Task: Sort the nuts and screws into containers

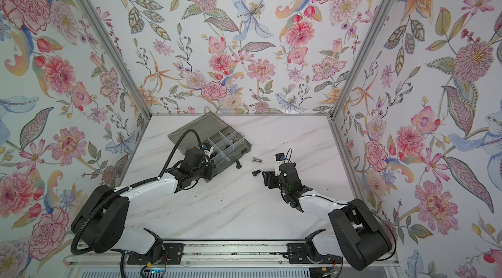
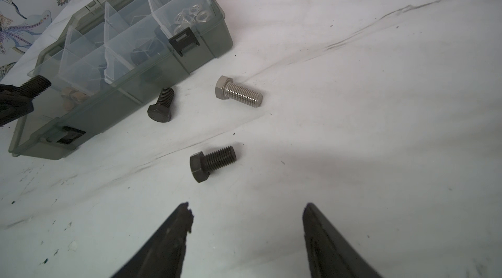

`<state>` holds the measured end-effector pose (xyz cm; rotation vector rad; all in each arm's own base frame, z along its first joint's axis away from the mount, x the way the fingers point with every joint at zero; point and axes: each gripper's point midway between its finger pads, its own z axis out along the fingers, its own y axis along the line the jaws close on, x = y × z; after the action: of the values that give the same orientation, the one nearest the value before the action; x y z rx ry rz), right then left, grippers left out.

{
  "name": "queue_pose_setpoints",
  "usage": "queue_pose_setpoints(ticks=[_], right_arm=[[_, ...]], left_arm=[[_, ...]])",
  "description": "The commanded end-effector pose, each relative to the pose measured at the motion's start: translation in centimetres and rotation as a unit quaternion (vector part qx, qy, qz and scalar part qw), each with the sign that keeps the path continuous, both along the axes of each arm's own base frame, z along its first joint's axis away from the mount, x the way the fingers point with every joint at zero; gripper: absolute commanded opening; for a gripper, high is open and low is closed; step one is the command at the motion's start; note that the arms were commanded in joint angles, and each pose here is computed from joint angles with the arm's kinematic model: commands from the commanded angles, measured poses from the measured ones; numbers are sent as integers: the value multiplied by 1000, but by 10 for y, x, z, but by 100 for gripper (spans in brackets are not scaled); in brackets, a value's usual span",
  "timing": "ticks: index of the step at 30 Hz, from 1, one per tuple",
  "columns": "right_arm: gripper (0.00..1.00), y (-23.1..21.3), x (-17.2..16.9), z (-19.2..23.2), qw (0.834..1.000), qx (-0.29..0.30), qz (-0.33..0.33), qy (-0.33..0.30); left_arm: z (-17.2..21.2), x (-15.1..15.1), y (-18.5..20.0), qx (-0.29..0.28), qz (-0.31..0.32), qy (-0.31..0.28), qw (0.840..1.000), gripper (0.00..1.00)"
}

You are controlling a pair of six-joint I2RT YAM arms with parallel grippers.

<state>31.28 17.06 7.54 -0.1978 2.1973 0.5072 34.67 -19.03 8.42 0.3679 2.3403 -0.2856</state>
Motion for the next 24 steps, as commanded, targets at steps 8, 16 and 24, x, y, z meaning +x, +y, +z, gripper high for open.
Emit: queue_pose_setpoints(ticks=[8, 16, 24], right_arm=[[68, -2, -5, -7, 1000, -4, 5, 11], [68, -1, -5, -9, 1000, -3, 5, 13], [69, -1, -6, -10, 1000, -3, 6, 15]], left_arm=[[-14, 8, 4, 9, 6, 4, 1000, 0], [-13, 9, 9, 20, 15, 3, 1000, 12], [-8, 12, 8, 20, 15, -1, 1000, 32]])
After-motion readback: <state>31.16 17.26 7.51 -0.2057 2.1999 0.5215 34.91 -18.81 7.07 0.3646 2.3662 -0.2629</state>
